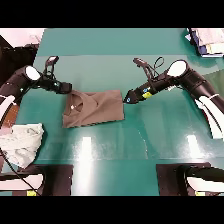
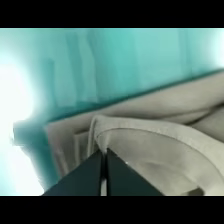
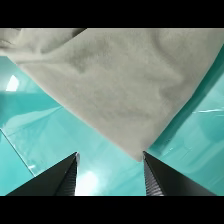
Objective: Fold the shirts.
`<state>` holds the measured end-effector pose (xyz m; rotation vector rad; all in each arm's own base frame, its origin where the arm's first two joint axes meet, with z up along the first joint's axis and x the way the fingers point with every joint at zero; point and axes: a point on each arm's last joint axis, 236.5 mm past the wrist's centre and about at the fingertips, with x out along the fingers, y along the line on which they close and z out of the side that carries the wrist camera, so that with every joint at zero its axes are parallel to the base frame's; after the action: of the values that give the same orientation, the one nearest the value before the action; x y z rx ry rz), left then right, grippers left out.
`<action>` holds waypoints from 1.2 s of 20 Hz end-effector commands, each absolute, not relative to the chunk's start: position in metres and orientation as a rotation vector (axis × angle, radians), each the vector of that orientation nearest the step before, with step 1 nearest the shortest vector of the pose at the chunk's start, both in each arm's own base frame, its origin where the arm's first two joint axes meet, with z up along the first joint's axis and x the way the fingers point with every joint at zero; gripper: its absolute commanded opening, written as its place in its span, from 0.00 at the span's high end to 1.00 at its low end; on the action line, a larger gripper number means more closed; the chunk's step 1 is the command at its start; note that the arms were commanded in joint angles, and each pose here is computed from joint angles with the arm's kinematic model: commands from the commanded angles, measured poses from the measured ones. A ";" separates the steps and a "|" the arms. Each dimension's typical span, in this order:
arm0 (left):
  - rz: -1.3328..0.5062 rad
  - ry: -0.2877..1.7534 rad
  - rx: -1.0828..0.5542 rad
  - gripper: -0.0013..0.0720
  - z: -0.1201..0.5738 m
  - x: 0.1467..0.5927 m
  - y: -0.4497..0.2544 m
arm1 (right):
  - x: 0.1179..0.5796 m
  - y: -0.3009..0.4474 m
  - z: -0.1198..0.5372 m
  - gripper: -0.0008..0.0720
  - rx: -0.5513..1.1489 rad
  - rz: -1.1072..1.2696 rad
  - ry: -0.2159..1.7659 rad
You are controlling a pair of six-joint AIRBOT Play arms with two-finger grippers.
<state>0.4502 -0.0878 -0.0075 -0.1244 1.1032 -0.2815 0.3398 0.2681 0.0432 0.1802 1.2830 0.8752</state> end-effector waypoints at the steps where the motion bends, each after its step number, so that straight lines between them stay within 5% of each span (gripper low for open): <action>1: -0.205 1.051 -0.066 0.95 0.012 0.467 -0.068 | 0.340 0.268 0.043 0.37 0.202 0.857 1.294; 5: -0.099 1.175 0.047 0.95 -0.015 0.449 -0.033 | 0.341 0.268 0.043 0.37 0.225 0.836 1.303; 6: -0.084 1.191 0.068 0.84 -0.019 0.446 -0.028 | 0.343 0.268 0.043 0.36 0.234 0.828 1.302; 7: -0.082 1.196 0.076 0.36 -0.018 0.445 -0.026 | 0.345 0.268 0.044 0.36 0.249 0.814 1.301; 8: -0.081 1.200 0.074 0.10 -0.015 0.445 -0.026 | 0.347 0.268 0.044 0.32 0.260 0.802 1.297; 10: -0.090 1.209 0.058 0.17 0.001 0.445 -0.030 | 0.349 0.261 0.035 0.15 0.313 0.748 1.323; 14: -0.278 1.119 -0.067 0.17 0.055 0.452 -0.081 | 0.353 0.236 -0.014 0.12 0.566 0.594 1.371; 15: -0.359 1.090 -0.109 0.40 0.067 0.450 -0.100 | 0.359 0.233 -0.022 0.11 0.641 0.561 1.345; 16: -0.433 1.068 -0.142 0.82 0.076 0.447 -0.117 | 0.364 0.231 -0.030 0.11 0.681 0.545 1.317; 17: -0.488 1.050 -0.171 0.92 0.083 0.446 -0.130 | 0.366 0.233 -0.037 0.11 0.712 0.542 1.308; 24: -0.574 1.085 -0.222 0.92 0.088 0.431 -0.148 | 0.377 0.313 -0.068 0.11 0.802 0.686 1.373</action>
<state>0.4397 -0.1383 0.0830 -0.2010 1.0712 -0.5200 0.3703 0.2811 -0.0574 0.7512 1.3675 0.6411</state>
